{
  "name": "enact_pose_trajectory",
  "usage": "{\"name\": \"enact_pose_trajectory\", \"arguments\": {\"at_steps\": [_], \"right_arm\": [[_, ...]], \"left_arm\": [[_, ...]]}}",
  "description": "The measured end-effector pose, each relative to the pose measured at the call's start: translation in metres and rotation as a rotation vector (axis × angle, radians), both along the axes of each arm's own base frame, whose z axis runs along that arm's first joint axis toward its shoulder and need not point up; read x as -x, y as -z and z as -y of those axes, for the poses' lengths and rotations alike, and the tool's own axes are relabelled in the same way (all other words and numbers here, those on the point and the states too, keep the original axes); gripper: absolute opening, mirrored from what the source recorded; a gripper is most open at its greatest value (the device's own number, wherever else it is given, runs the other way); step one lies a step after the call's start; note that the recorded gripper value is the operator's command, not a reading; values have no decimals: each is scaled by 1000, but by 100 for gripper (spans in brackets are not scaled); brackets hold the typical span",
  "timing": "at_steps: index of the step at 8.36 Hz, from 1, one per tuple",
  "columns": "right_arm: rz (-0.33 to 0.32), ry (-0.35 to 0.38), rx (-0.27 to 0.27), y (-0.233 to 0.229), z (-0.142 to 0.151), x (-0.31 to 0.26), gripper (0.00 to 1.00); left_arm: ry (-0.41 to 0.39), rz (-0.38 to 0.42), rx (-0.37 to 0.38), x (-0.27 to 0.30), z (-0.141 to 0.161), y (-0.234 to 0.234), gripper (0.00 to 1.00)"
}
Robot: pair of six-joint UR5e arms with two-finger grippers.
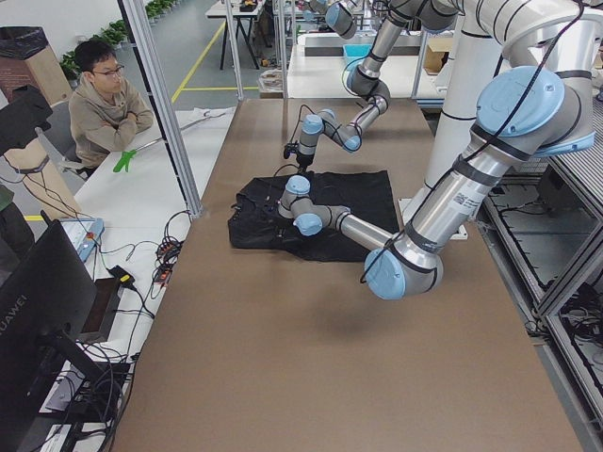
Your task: Fold clothes
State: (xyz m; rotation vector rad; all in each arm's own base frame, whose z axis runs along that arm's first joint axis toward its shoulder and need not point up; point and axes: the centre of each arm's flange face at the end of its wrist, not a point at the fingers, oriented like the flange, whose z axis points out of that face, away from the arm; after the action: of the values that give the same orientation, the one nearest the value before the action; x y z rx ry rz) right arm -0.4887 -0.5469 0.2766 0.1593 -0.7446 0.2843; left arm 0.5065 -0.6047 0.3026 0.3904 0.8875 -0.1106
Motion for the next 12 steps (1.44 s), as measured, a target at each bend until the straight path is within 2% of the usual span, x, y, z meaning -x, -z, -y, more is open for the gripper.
{"name": "enact_pose_trajectory", "arguments": {"at_steps": [2,4,7,9,12], "right_arm": [[2,-3,1,1,0,0,95],[6,-9,4,2,0,0,95],[7,-10,6,2,0,0,95],[9,-9,4,5,-1,0,95],[10,-8,3,6,-1,2,95]], "left_arm": [[-8,-17,0,22,-33,-21,100],[-10,-41,5,25,-47,-14,100],[-6,-68,-21,14,-34,26,100],[-5,-48,-4,-3,-24,19,100],[-14,-54,20,-21,-38,12,100]]}}
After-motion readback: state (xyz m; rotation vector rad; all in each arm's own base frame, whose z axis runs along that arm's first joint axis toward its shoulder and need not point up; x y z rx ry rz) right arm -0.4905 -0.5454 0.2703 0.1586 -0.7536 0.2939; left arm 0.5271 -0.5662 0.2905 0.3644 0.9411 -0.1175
